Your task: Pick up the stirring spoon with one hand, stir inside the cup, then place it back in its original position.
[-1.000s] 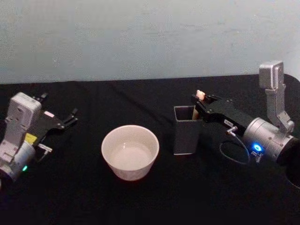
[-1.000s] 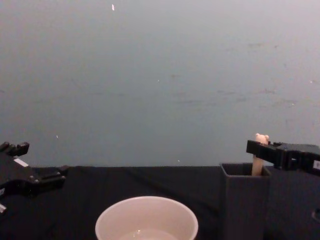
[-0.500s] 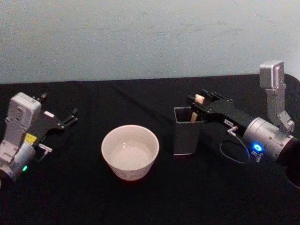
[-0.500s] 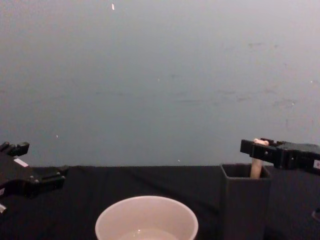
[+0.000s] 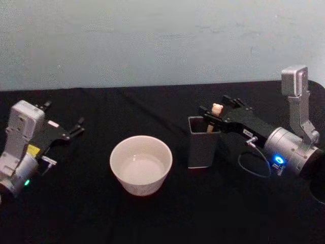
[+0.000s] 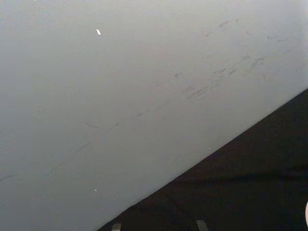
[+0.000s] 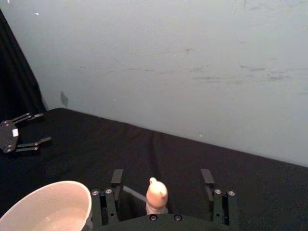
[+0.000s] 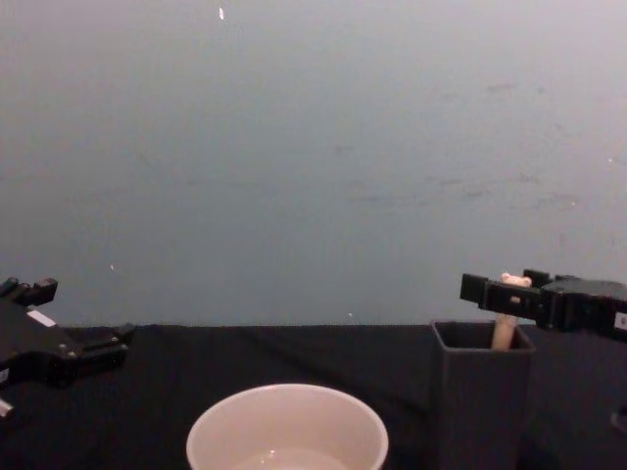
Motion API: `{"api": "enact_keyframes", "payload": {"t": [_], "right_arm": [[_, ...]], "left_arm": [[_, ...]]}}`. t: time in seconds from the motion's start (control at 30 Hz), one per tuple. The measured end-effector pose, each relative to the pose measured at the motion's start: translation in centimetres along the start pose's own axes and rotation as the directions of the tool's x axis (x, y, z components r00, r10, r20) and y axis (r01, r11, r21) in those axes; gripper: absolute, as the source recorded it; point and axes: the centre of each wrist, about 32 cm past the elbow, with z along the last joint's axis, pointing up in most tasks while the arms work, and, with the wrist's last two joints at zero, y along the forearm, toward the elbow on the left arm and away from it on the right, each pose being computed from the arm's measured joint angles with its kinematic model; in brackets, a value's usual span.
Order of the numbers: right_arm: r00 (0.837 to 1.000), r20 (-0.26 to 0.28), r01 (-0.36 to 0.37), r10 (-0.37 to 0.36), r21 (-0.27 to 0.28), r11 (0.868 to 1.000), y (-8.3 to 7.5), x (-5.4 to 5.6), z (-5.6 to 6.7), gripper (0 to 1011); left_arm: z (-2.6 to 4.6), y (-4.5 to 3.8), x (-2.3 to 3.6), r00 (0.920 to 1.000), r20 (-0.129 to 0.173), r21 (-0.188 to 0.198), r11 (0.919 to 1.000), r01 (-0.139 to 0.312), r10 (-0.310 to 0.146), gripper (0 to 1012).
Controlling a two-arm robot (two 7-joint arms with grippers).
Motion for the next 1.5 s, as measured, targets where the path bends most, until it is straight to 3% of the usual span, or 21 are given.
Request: {"api": "enact_keyframes", "payload": {"t": [0.07,0.27,0.37,0.47,0.5,0.57,0.6,0.63,0.67,0.7,0.8,0.93,1.1,1.5], "right_arm": [[1.0,0.01,0.01,-0.011,0.013,1.0,0.0,-0.1,0.0,1003],[0.998,0.029,0.058,-0.061,0.09,0.994,0.0,-0.3,0.4,1000],[0.99,0.048,0.125,-0.133,0.149,0.981,0.1,-0.7,0.7,1000],[0.972,0.079,0.203,-0.222,0.199,0.959,0.1,-1.0,0.8,1000],[0.959,0.098,0.242,-0.267,0.215,0.946,0.1,-1.1,0.8,1000],[0.943,0.12,0.28,-0.311,0.222,0.934,0.2,-1.3,0.6,1000],[0.922,0.148,0.322,-0.357,0.216,0.922,0.2,-1.3,0.3,1000],[0.922,0.148,0.322,-0.357,0.216,0.922,0.2,-1.3,0.3,1000],[0.897,0.177,0.372,-0.405,0.19,0.908,0.3,-1.4,-0.4,1000],[0.897,0.177,0.372,-0.405,0.19,0.908,0.3,-1.4,-0.4,1000],[0.871,0.208,0.43,-0.446,0.12,0.895,0.2,-1.4,-2.0,1000],[0.866,0.205,0.453,-0.456,0.064,0.889,0.1,-1.5,-3.2,1000],[0.867,0.165,0.479,-0.47,-0.011,0.878,-0.1,-1.2,-4.6,1000],[0.867,0.165,0.478,-0.47,-0.009,0.878,-0.1,-1.2,-4.5,1000]], "left_arm": [[0.0,0.0,0.0,1.0,0.0,0.0,1.0,0.0,0.0,1001],[0.0,0.0,0.0,1.0,0.0,0.0,1.0,0.0,0.0,1001],[0.0,0.0,0.0,1.0,0.0,0.0,1.0,0.0,0.0,1001],[0.0,0.0,0.0,1.0,0.0,0.0,1.0,0.0,0.0,1001],[0.0,0.0,0.0,1.0,0.0,0.0,1.0,0.0,0.0,1001],[0.0,0.0,0.0,1.0,0.0,0.0,1.0,0.0,0.0,1001],[0.0,0.0,0.0,1.0,0.0,0.0,1.0,0.0,0.0,1001],[0.0,0.0,0.0,1.0,0.0,0.0,1.0,0.0,0.0,1001],[0.0,0.0,0.0,1.0,0.0,0.0,1.0,0.0,0.0,1001],[0.0,0.0,0.0,1.0,0.0,0.0,1.0,0.0,0.0,1001],[0.0,0.0,0.0,1.0,0.0,0.0,1.0,0.0,0.0,1001],[0.0,0.0,0.0,1.0,0.0,0.0,1.0,0.0,0.0,1001],[0.0,0.0,0.0,1.0,0.0,0.0,1.0,0.0,0.0,1001],[0.0,0.0,0.0,1.0,0.0,0.0,1.0,0.0,0.0,1001]]}}
